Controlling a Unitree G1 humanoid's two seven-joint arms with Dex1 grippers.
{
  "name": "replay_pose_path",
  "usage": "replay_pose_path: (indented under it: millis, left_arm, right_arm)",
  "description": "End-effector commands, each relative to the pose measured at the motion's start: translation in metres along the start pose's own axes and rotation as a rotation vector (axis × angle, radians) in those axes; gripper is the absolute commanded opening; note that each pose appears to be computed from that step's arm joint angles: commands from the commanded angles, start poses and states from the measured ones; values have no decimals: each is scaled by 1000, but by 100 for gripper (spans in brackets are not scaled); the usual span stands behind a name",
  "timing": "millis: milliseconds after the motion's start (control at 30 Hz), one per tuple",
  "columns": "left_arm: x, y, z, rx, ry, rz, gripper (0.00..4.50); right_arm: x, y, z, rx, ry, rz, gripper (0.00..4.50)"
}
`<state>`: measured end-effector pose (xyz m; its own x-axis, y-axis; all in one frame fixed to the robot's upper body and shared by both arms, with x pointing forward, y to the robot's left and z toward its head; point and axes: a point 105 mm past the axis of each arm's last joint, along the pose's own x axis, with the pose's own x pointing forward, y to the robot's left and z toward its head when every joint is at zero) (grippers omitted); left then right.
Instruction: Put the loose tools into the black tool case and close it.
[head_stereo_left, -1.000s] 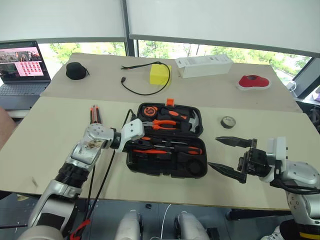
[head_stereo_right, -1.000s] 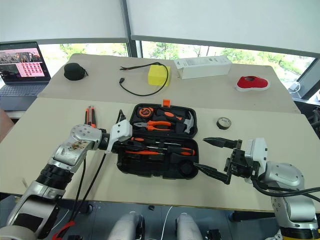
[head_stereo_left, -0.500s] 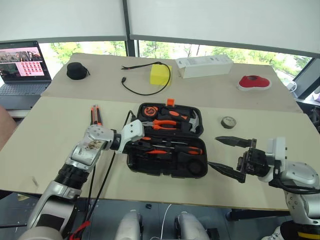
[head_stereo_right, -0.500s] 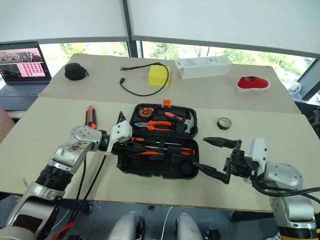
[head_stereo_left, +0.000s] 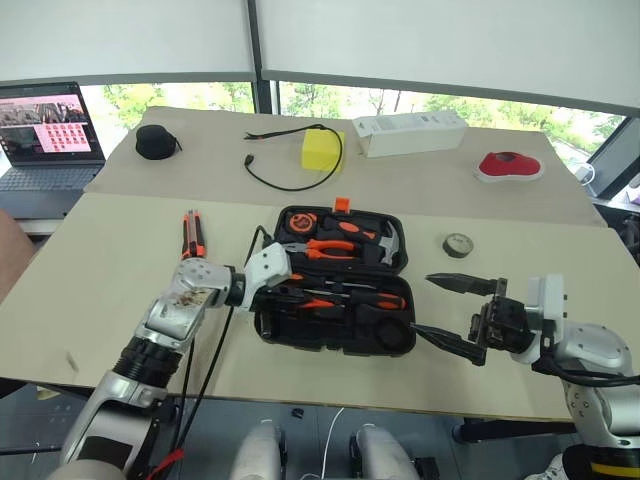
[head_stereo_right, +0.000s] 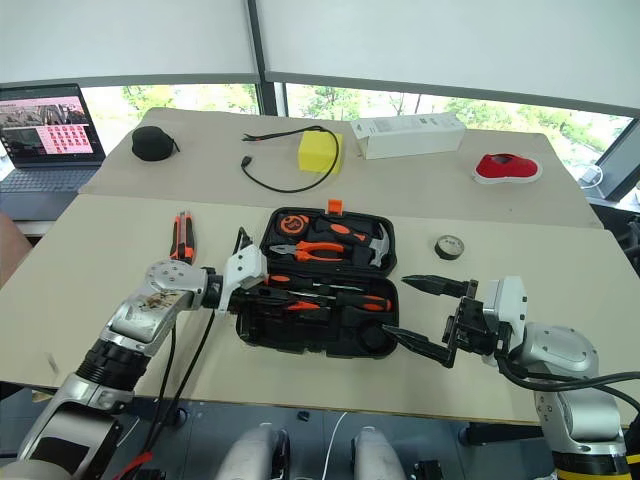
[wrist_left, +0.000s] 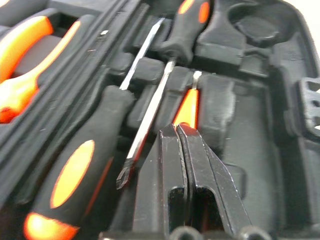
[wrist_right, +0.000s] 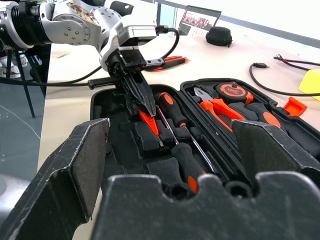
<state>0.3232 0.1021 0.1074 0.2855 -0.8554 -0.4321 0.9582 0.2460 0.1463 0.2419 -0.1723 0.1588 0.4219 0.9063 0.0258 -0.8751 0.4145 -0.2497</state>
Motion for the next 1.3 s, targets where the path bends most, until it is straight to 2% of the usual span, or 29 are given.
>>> replay_pose_path:
  millis: [33, 133, 167, 267, 333, 367, 400, 533, 567, 633, 700, 833, 967, 1067, 1133, 1300]
  left_arm:
    - [-26, 5, 15, -4, -159, 96, 8]
    - [-63, 1, 12, -17, -262, 215, 8]
    - [-78, -2, 10, -24, -306, 270, 31]
    - [-125, -15, -9, -55, -343, 444, 120]
    - [-158, -21, -29, -101, -322, 602, 199]
    - [-172, -24, -38, -126, -313, 672, 223]
    - [-189, -28, -49, -152, -296, 762, 270]
    - [-239, -47, -84, -247, -234, 1043, 408]
    - [-254, -54, -99, -297, -198, 1148, 436]
    - [-269, -65, -115, -357, -150, 1261, 444]
    - [-270, -66, -117, -388, -155, 1294, 444]
    - [-254, -47, -111, -511, -154, 1294, 444]
    - [-236, -7, -80, -594, -230, 1281, 444]
    - [-206, 33, -58, -623, -202, 1266, 444]
    - [-196, 51, -56, -637, -154, 1298, 444]
    - [-166, 91, -49, -656, -133, 1335, 444]
  right_arm:
    - [-1, -4, 9, -53, -28, -16, 450]
    - [-5, -6, 10, -65, -37, -25, 450]
    - [-8, -8, 9, -70, -36, -31, 450]
    - [-17, -15, 5, -84, -20, -55, 450]
    - [-23, -19, 1, -110, -15, -77, 450]
    - [-25, -21, -1, -120, -15, -87, 450]
    - [-27, -23, -3, -131, -16, -99, 450]
    - [-35, -25, -9, -160, -34, -134, 450]
    - [-39, -25, -12, -136, -33, -144, 450]
    - [-43, -26, -16, -95, -42, -166, 450]
    - [-43, -26, -16, -82, -53, -167, 450]
    - [-35, -23, -11, -91, -70, -120, 450]
    - [-19, -23, 5, -110, -127, -92, 450]
    - [2, -22, 24, -118, -199, -62, 450]
    - [9, -20, 28, -106, -220, -47, 450]
    - [21, -20, 36, -82, -259, -38, 450]
